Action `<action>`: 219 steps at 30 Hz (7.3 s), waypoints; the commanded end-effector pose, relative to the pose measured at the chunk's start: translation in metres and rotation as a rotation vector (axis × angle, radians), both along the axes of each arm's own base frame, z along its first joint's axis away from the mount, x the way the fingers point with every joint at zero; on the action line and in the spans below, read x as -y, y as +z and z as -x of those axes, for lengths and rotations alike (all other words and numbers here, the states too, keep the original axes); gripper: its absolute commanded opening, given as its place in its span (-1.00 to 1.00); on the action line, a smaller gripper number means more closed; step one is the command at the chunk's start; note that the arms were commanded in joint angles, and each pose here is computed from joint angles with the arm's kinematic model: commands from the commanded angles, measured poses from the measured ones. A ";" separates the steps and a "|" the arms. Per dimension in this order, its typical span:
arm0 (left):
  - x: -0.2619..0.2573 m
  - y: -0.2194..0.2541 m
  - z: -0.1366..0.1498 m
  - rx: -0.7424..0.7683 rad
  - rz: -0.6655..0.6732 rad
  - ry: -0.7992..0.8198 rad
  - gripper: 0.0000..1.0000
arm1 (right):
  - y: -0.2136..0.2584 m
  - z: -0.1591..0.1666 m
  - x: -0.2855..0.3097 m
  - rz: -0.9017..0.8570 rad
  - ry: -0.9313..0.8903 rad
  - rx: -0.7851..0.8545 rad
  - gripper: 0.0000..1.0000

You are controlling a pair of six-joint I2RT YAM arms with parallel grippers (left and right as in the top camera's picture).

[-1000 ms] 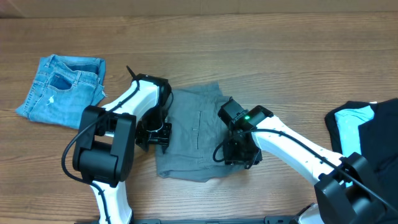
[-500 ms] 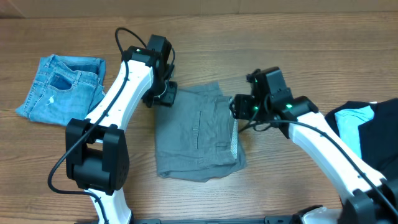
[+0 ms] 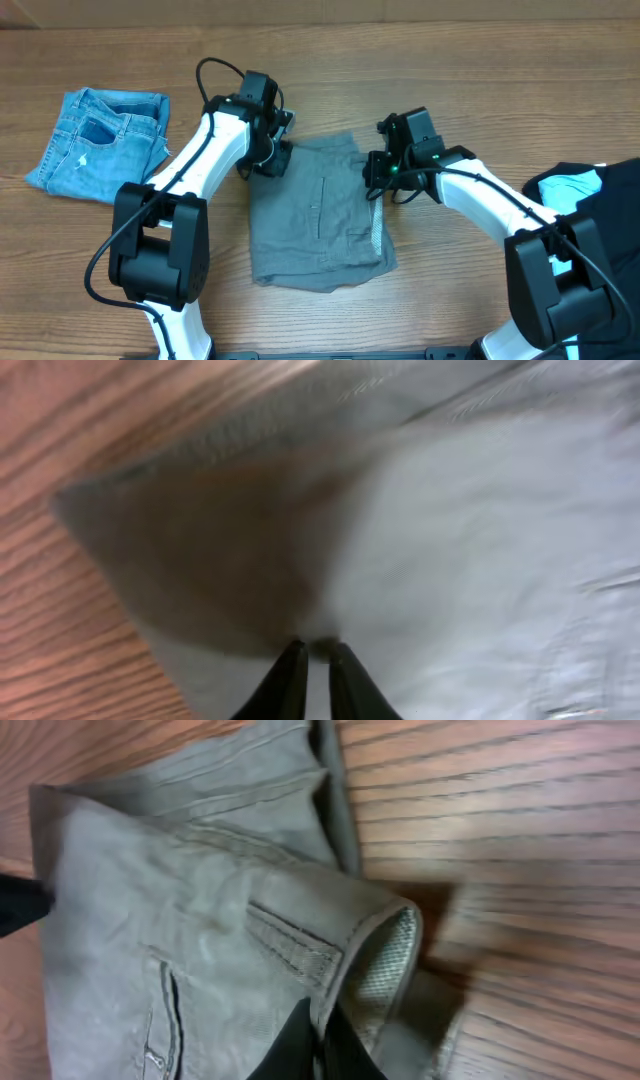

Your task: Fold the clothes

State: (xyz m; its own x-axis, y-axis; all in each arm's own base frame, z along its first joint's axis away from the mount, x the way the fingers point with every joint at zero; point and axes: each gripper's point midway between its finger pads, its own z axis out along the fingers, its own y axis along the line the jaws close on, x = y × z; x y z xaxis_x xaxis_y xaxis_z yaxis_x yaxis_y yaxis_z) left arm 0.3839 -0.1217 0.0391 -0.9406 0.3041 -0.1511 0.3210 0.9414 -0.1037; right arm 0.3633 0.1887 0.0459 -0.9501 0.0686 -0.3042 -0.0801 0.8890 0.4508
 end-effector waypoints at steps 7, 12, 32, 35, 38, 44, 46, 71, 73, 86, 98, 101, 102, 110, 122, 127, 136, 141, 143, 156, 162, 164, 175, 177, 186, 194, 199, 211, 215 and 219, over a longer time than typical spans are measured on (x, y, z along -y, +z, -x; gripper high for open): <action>-0.074 0.027 -0.014 -0.031 -0.034 0.170 -0.69 | 0.030 0.003 0.053 0.031 -0.097 -0.037 -0.17; -0.051 0.079 0.011 -0.184 0.213 0.197 0.00 | 0.071 0.038 0.047 -0.030 -0.056 -0.062 -0.03; -0.039 0.020 0.086 -0.475 0.239 0.259 0.42 | 0.060 0.122 0.017 -0.006 0.090 -0.328 0.08; -0.037 0.016 0.096 -0.510 0.250 0.257 0.09 | 0.061 0.120 0.015 -0.015 0.116 -0.308 0.11; -0.037 0.022 0.098 -0.502 0.251 0.242 -0.14 | 0.075 0.119 -0.006 -0.126 0.285 -0.220 0.11; -0.021 0.042 0.100 -0.445 0.247 0.206 -0.33 | 0.090 0.043 -0.014 -0.094 0.234 0.118 -0.56; -0.009 0.042 0.104 -0.446 0.230 0.180 -0.39 | 0.090 0.016 -0.010 -0.054 0.162 0.199 -0.49; 0.000 -0.049 0.025 0.019 0.196 0.330 -0.65 | -0.048 0.076 0.046 0.130 -0.310 -0.533 -0.92; -0.012 -0.028 0.000 0.062 0.218 0.358 -0.58 | -0.035 0.077 0.043 0.123 -0.298 -0.508 -0.92; -0.008 0.072 0.050 -0.253 0.130 0.294 -0.56 | 0.027 0.023 0.016 -0.001 -0.051 -0.073 -0.49; -0.003 -0.064 0.098 -0.231 0.056 0.334 -0.65 | -0.059 0.049 0.051 0.167 -0.448 -0.403 -0.92; -0.009 -0.062 0.057 -0.075 0.088 0.359 -0.69 | -0.061 0.068 0.056 0.206 -0.447 -0.475 -0.92; -0.011 -0.057 0.042 -0.033 0.111 0.370 -0.69 | -0.061 0.075 0.056 0.221 -0.447 -0.499 -0.92; -0.027 0.038 -0.026 0.038 0.252 0.415 -0.49 | -0.046 0.084 0.054 0.259 -0.296 -0.472 -0.91; -0.026 0.043 0.086 -0.438 0.217 0.391 0.47 | 0.012 0.085 0.012 0.032 0.037 -0.314 -0.24; 0.000 -0.004 0.115 -0.521 0.362 0.416 0.59 | -0.015 0.094 0.015 0.041 -0.012 -0.391 -0.26; 0.013 -0.050 0.132 -0.513 0.397 0.516 0.66 | -0.040 0.102 0.013 0.020 -0.072 -0.471 -0.49; 0.031 -0.068 0.143 -0.516 0.404 0.571 0.71 | -0.041 0.102 0.014 0.022 -0.073 -0.468 -0.49; 0.035 -0.072 0.143 -0.504 0.410 0.574 0.66 | -0.041 0.102 0.014 0.021 -0.073 -0.468 -0.49; 0.038 -0.060 0.114 -0.377 0.508 0.523 -0.92 | -0.029 0.120 0.025 0.068 -0.041 -0.522 -0.65; 0.015 0.050 0.029 -0.055 0.694 0.479 -0.92 | 0.053 0.109 0.027 0.033 0.024 -0.315 -0.62; 0.003 0.101 -0.004 0.087 0.757 0.464 -0.92 | 0.087 0.102 0.025 -0.003 0.025 -0.209 -0.56; -0.110 0.280 -0.133 0.772 0.751 0.569 -0.92 | 0.145 0.104 0.026 -0.073 0.004 -0.045 -0.49; -0.130 0.272 -0.142 0.794 0.734 0.603 -0.92 | 0.145 0.105 0.026 -0.071 0.004 -0.050 -0.48; -0.225 0.217 -0.162 0.796 0.697 0.743 -0.92 | 0.140 0.114 0.029 -0.056 0.002 -0.093 -0.49; -0.299 0.164 -0.118 0.656 0.527 0.911 -0.91 | 0.138 0.118 0.030 -0.050 0.001 -0.111 -0.49; -0.337 0.140 -0.083 0.572 0.444 1.015 -0.92 | 0.138 0.119 0.031 -0.048 0.001 -0.119 -0.49; -0.362 0.132 -0.014 0.428 0.295 1.112 -0.92 | 0.137 0.120 0.031 -0.049 -0.012 -0.130 -0.49; -0.368 0.123 0.008 0.360 0.196 1.166 -0.46 | 0.137 0.120 0.031 -0.049 -0.012 -0.131 -0.49; -0.373 0.133 0.022 0.357 0.201 1.214 -0.17 | 0.135 0.125 0.033 -0.042 -0.013 -0.151 -0.48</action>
State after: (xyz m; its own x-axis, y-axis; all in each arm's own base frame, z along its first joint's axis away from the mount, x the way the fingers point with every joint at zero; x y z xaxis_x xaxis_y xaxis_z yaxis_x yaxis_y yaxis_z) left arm 0.3755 0.2305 0.1386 -0.5453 -0.7800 -0.3070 -0.6668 0.6256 -0.4050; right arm 0.2376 0.1571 0.1770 -0.9858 0.0824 -0.1464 -0.0002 0.8709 0.4915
